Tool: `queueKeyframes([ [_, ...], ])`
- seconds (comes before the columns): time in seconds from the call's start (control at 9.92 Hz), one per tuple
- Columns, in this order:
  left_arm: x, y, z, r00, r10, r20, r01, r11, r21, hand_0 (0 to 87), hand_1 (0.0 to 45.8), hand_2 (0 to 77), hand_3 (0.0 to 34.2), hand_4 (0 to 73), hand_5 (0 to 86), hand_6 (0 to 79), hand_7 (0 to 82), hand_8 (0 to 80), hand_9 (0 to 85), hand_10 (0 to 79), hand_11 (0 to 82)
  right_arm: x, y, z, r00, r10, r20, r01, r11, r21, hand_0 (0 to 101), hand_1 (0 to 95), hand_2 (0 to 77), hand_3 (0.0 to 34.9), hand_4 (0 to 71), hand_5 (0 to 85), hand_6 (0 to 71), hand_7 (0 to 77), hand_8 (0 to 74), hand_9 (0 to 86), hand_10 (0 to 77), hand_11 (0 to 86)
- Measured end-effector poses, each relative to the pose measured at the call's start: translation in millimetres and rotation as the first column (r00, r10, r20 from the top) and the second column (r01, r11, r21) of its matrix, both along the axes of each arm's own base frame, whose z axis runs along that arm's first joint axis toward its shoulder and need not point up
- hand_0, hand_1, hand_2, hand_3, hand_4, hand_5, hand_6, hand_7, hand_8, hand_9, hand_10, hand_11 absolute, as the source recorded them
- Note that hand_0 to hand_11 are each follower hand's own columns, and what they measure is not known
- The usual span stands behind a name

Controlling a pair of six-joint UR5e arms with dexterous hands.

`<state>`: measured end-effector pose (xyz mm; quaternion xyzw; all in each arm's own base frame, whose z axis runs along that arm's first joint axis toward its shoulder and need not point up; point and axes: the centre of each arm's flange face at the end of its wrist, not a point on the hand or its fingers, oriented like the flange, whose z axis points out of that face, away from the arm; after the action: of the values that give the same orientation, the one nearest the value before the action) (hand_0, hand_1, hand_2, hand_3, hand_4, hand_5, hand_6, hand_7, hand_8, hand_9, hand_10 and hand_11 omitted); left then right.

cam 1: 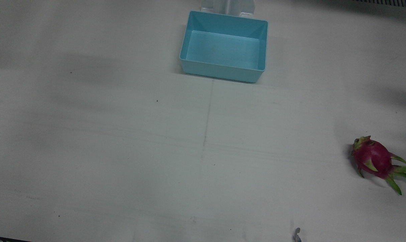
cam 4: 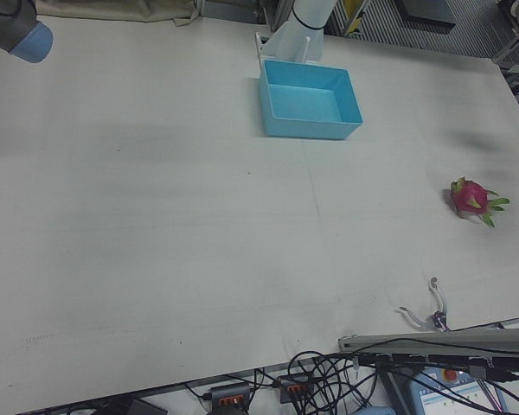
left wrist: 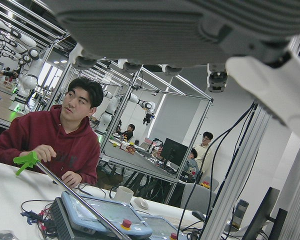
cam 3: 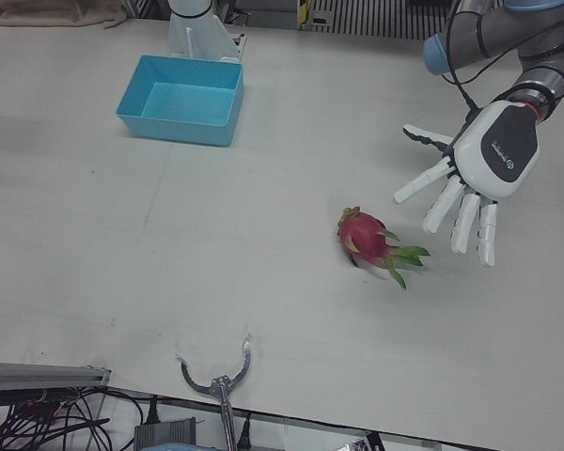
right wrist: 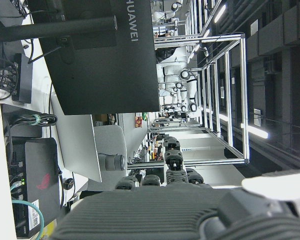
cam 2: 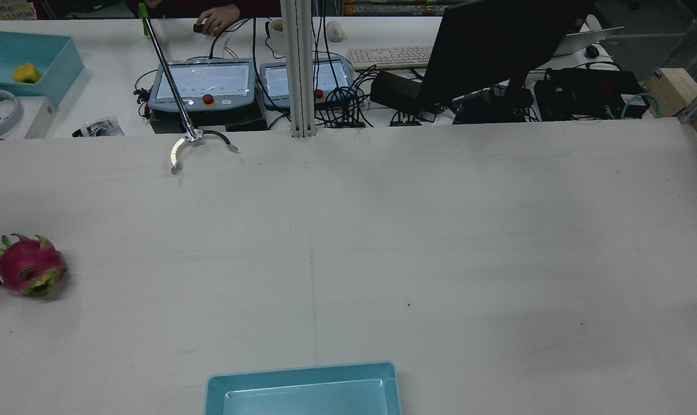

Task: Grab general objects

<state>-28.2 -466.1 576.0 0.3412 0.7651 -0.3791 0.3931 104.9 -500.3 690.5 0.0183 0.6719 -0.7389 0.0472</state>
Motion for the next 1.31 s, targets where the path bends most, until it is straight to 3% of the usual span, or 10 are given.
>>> queueKeyframes([
  [0.2, -1, 8, 9, 1.000, -0.007, 0.021, 0.007, 1.000, 0.002, 47.8, 0.0, 1.1, 26.5, 4.9, 2.2, 1.1, 1.1, 1.6, 1.1, 1.1, 1.6, 0, 0, 0, 1.000, 0.000, 0.000, 0.000, 1.0000, 0.000, 0, 4.9, 1.6, 0.0, 0.0, 0.0, 0.0, 0.0, 0.0, 1.6, 0.0, 1.1],
  [0.3, -1, 13, 19, 0.998, -0.023, 0.063, 0.023, 1.000, 0.009, 47.8, 0.0, 1.1, 25.5, 4.9, 2.2, 1.1, 1.1, 1.6, 1.1, 1.1, 1.6, 0, 0, 0, 1.000, 0.000, 0.000, 0.000, 1.0000, 0.000, 0, 4.9, 1.6, 0.0, 0.0, 0.0, 0.0, 0.0, 0.0, 1.6, 0.0, 1.1],
  [0.61, -12, 69, 81, 0.986, -0.080, 0.148, 0.071, 0.995, 0.071, 47.8, 0.0, 1.1, 24.8, 4.9, 2.2, 0.5, 1.1, 1.6, 1.1, 1.1, 1.6, 0, 0, 0, 1.000, 0.000, 0.000, 0.000, 1.0000, 0.000, 0, 4.9, 1.6, 0.0, 0.0, 0.0, 0.0, 0.0, 0.0, 1.6, 0.0, 1.1],
  [0.81, -14, 88, 103, 0.977, -0.096, 0.189, 0.082, 0.993, 0.082, 47.9, 0.0, 1.1, 18.8, 4.9, 2.2, 1.1, 1.1, 1.6, 1.1, 1.6, 1.6, 0, 0, 0, 1.000, 0.000, 0.000, 0.000, 1.0000, -0.001, 0, 4.9, 1.6, 0.0, 0.0, 0.0, 0.0, 0.0, 0.0, 1.6, 0.0, 1.1],
  [0.91, -12, 91, 108, 0.976, -0.089, 0.199, 0.075, 0.994, 0.080, 47.9, 0.0, 1.1, 18.8, 4.9, 2.2, 1.1, 1.1, 1.6, 1.1, 1.6, 1.6, 0, 0, 1, 1.000, 0.000, 0.000, 0.000, 1.0000, -0.001, 0, 4.9, 1.6, 0.0, 0.0, 0.0, 0.0, 0.0, 0.0, 1.6, 0.0, 1.1],
  [1.01, -6, 88, 109, 0.976, -0.074, 0.205, 0.059, 0.995, 0.078, 48.5, 0.0, 1.1, 13.3, 4.9, 2.2, 1.1, 1.1, 1.6, 1.1, 1.1, 1.6, 0, 0, 1, 1.000, 0.000, 0.000, 0.000, 1.0000, -0.001, 0, 4.9, 1.6, 0.0, 0.0, 0.0, 0.0, 0.0, 0.0, 1.6, 0.0, 1.1],
  [1.11, 9, 75, 105, 0.976, -0.043, 0.213, 0.029, 0.997, 0.067, 48.5, 0.0, 1.1, 10.9, 5.5, 2.2, 0.5, 1.1, 1.6, 1.1, 1.1, 1.6, 0, 0, 0, 1.000, 0.000, 0.000, 0.000, 1.0000, -0.001, 0, 4.9, 1.6, 0.0, 0.0, 0.0, 0.0, 0.0, 0.0, 1.6, 0.0, 1.1],
  [1.31, 59, 35, 85, 0.964, 0.036, 0.263, -0.046, 0.998, 0.032, 49.3, 0.0, 1.1, 12.1, 5.5, 2.2, 1.1, 1.1, 1.6, 1.1, 1.6, 1.6, 0, 0, 0, 1.000, 0.000, 0.000, 0.000, 1.0000, 0.000, 0, 4.9, 1.6, 0.0, 0.0, 0.0, 0.0, 0.0, 0.0, 1.1, 0.0, 1.1],
])
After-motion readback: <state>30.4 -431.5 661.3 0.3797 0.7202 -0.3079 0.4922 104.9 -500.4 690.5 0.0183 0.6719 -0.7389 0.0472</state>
